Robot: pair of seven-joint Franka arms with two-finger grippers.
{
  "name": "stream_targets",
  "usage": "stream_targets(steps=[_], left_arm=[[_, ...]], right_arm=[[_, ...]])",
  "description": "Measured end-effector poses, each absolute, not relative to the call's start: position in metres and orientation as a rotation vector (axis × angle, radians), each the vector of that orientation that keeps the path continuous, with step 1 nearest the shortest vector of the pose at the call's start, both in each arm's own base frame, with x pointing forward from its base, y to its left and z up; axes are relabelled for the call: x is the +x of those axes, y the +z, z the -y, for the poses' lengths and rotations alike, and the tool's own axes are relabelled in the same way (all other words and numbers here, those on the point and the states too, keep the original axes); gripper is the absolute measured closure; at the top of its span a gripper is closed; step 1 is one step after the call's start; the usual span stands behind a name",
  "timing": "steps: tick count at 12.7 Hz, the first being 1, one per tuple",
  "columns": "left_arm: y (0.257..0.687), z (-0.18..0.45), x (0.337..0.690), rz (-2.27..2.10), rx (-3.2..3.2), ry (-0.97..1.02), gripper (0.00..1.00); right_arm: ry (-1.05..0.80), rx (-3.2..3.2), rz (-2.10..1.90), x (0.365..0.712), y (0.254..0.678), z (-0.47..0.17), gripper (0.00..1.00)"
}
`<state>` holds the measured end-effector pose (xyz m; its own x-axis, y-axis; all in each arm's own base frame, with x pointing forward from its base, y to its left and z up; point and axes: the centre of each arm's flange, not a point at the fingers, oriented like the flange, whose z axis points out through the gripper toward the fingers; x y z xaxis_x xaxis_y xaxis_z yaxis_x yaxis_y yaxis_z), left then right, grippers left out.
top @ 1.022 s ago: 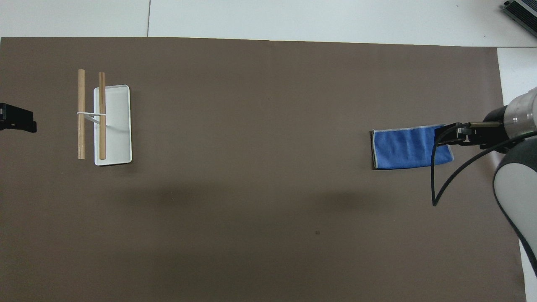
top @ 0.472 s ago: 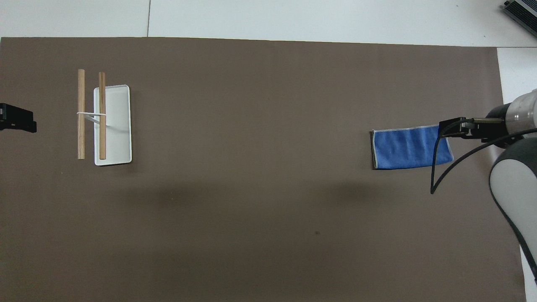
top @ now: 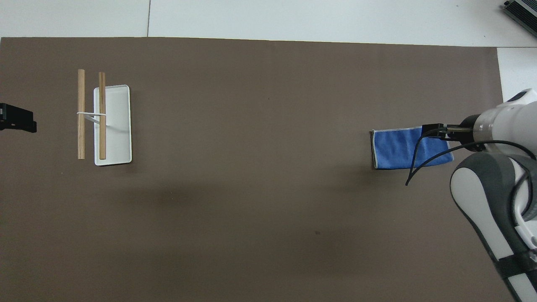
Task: Right arm passes towel to left arm to hang
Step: 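Lower the right gripper onto the blue towel's near edge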
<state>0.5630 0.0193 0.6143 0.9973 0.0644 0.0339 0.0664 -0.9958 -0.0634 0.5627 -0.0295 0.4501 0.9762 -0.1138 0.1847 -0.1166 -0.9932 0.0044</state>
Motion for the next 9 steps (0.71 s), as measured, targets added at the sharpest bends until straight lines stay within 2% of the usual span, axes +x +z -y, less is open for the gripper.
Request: stream_targets(steps=[9], left_arm=[[0.614, -0.019, 0.563, 0.101, -3.075, -0.049, 0.0]], right_arm=[[0.323, 3.116, 0.151, 0.588, 0.338, 0.033, 0.0]])
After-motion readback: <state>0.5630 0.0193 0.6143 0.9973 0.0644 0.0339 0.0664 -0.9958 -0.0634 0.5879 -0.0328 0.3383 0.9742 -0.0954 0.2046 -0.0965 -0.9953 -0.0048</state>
